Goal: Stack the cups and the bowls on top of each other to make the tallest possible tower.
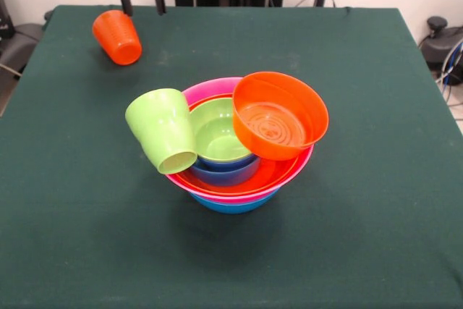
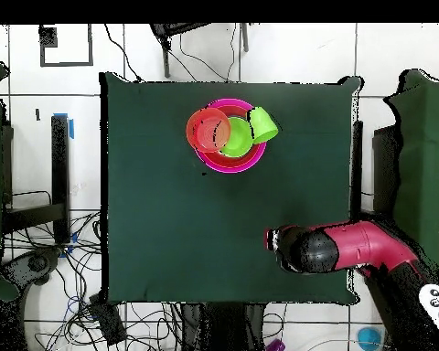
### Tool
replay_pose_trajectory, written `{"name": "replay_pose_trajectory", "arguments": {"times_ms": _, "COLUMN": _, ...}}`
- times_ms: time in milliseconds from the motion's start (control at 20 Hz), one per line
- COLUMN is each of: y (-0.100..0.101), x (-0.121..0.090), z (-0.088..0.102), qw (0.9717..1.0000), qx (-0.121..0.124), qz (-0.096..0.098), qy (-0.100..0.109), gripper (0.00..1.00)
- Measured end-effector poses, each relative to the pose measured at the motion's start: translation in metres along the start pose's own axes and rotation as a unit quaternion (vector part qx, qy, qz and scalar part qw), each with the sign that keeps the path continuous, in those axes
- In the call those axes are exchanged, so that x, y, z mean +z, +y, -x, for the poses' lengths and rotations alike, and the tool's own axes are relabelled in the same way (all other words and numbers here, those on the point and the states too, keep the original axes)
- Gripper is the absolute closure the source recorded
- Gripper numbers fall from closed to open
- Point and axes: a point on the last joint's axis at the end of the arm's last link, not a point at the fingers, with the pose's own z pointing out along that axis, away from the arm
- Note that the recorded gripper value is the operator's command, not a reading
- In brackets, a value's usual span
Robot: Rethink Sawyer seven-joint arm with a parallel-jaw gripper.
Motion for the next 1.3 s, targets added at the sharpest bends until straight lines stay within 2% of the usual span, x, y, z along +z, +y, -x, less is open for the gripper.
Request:
{"name": "replay_pose_trajectory", "arguments": {"times_ms": 400, "y": -0.031, "x": -0.003, "z": -0.002, "qw": 0.9996, "qx": 0.029, "qz": -0.004, "qy": 0.002, "gripper": 0.00}}
{"name": "replay_pose_trajectory", "arguments": {"times_ms": 550, "y": -0.037, "x": -0.004, "z": -0.001, "qw": 0.9994, "qx": 0.035, "qz": -0.006, "qy": 0.001, "gripper": 0.00}}
{"name": "replay_pose_trajectory", "arguments": {"times_ms": 1000, "y": -0.041, "x": -0.005, "z": 0.003, "qw": 0.9993, "qx": 0.038, "qz": -0.008, "qy": -0.002, "gripper": 0.00}}
{"name": "replay_pose_trajectory", "arguments": {"times_ms": 1300, "y": -0.038, "x": 0.003, "z": 0.005, "qw": 0.9992, "qx": 0.040, "qz": 0.001, "qy": 0.001, "gripper": 0.00}}
